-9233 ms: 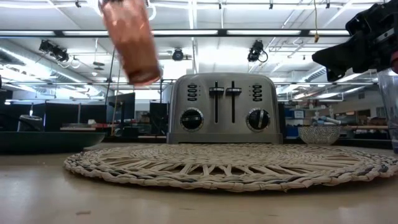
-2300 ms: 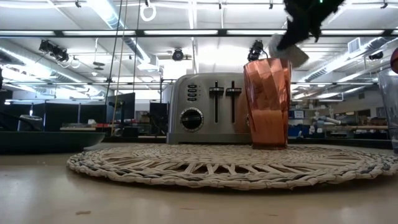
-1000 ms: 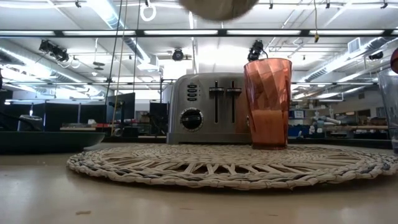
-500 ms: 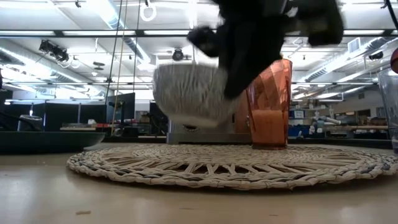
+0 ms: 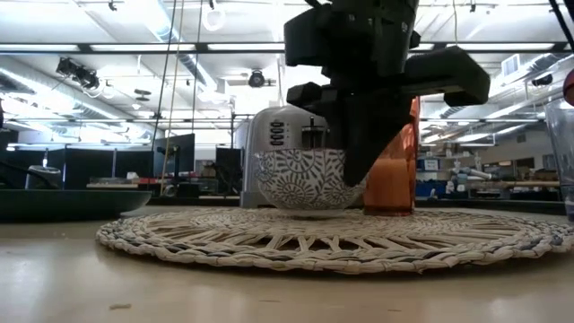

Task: Arrange a breakfast setting
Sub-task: Put the red patterned bowl on the brown placemat to the bottom left of the orange glass of milk, then put the blue plate on the brown placemat to the bottom left of the red patterned bowl

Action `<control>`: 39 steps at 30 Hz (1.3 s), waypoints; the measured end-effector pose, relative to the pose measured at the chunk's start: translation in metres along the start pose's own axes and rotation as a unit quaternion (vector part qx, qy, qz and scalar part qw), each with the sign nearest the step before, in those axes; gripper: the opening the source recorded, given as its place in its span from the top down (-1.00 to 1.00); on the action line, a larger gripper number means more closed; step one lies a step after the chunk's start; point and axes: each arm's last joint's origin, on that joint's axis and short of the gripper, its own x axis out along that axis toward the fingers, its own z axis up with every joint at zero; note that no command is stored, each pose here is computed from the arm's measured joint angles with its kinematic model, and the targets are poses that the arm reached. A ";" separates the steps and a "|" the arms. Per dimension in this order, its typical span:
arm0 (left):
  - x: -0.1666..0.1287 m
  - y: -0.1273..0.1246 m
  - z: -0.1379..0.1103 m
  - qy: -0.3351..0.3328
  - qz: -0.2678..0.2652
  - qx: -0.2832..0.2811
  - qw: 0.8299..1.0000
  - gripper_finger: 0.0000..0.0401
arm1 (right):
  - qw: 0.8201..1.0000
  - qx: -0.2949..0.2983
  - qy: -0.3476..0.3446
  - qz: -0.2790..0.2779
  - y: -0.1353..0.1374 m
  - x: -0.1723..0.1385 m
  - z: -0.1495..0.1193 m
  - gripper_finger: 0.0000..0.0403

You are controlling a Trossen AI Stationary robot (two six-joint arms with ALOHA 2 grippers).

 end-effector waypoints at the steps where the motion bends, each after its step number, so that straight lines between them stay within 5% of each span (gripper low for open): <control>1: 0.000 0.000 0.000 0.000 0.000 0.000 1.000 0.29 | 1.000 0.004 0.002 0.000 -0.001 0.000 -0.001 0.88; 13: 0.000 0.000 0.000 0.000 0.000 0.000 1.000 0.29 | 0.999 0.020 0.002 0.028 -0.002 0.000 -0.003 0.79; 25: 0.000 0.000 0.000 0.002 0.000 0.011 1.000 0.29 | 0.999 0.029 0.006 0.032 0.000 -0.002 -0.003 0.45; 32: 0.000 0.000 -0.001 0.004 0.000 0.030 1.000 0.29 | 0.999 0.023 0.003 0.025 0.003 -0.032 0.013 0.24; 39: 0.000 0.000 -0.002 0.010 0.001 0.033 0.999 0.29 | 0.996 0.050 -0.041 -0.060 -0.008 -0.090 0.014 0.18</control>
